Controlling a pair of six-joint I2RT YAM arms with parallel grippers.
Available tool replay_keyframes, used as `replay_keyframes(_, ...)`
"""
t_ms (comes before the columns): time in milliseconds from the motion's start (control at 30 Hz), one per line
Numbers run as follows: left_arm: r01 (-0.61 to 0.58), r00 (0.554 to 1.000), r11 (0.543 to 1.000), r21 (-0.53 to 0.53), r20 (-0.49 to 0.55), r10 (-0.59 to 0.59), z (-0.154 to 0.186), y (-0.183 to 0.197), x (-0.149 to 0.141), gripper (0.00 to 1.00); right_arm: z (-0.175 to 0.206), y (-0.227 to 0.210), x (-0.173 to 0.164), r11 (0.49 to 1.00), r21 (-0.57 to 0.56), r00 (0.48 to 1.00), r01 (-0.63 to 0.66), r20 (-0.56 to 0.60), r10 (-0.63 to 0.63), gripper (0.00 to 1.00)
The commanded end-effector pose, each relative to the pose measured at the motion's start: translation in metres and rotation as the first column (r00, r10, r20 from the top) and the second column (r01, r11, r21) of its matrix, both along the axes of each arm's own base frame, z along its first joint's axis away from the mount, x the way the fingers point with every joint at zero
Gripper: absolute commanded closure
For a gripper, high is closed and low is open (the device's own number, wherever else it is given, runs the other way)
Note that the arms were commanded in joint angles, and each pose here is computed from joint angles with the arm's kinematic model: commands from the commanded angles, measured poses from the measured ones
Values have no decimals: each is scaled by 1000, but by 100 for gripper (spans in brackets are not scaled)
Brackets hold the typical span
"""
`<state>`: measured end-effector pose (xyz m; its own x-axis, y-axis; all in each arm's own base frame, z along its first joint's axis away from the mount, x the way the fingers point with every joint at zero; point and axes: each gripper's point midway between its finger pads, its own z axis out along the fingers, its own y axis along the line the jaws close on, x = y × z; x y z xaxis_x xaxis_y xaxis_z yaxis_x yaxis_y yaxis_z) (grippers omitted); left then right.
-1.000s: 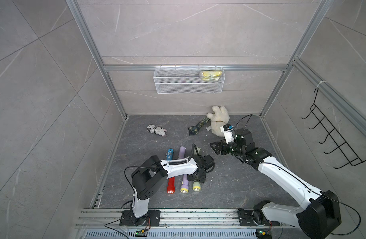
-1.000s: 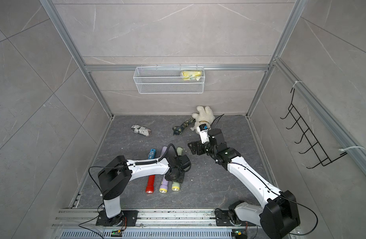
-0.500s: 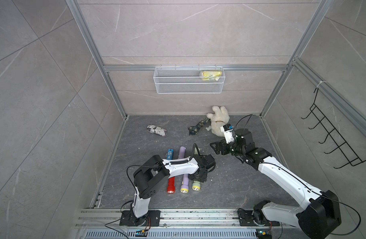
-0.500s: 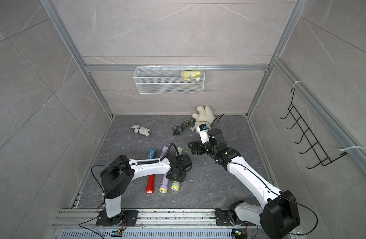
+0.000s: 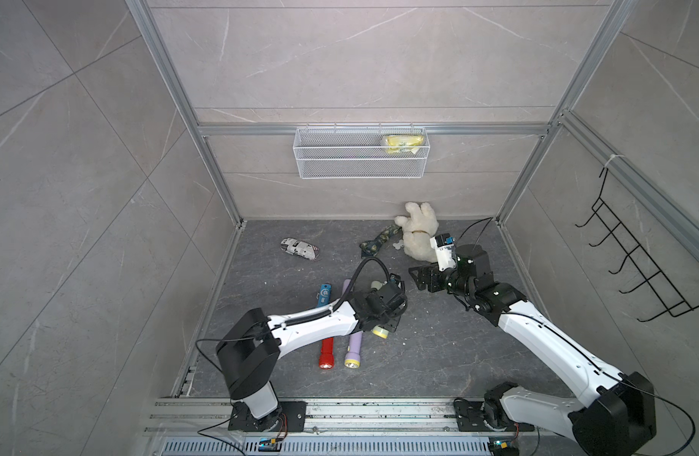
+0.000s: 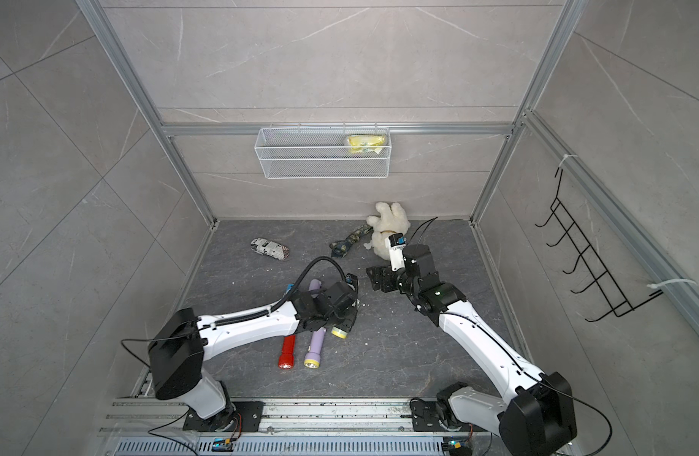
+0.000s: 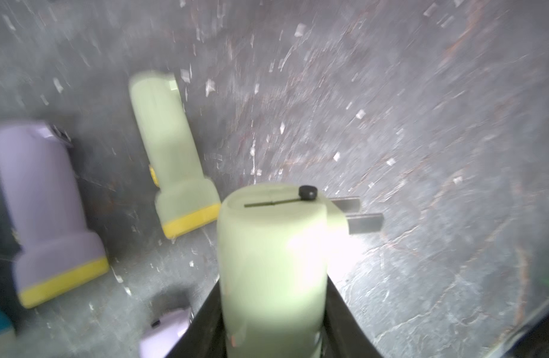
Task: Close the plug at the bottom of the flashlight
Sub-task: Pick up the flashlight from the center of the board, then close the plug of the flashlight.
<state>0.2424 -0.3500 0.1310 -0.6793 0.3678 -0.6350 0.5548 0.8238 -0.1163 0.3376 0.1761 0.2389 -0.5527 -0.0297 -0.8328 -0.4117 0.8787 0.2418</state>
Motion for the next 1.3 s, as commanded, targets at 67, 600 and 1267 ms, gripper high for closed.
replay_keyframes(67,120,939,982,-143,337,-65,54,-3,24,100,34,-11,1,999,-1,997,52,64,-51,13)
replay_keyframes(600,452,777,797,-401,616,-131,126,28,29,100,50,70,-30,883,229,909,-409,19,416,14)
replay_keyframes(1267,837,502,427,-342,791,-351,178,23,-36,100,101,105,-74,579,377,670,-723,175,722,20)
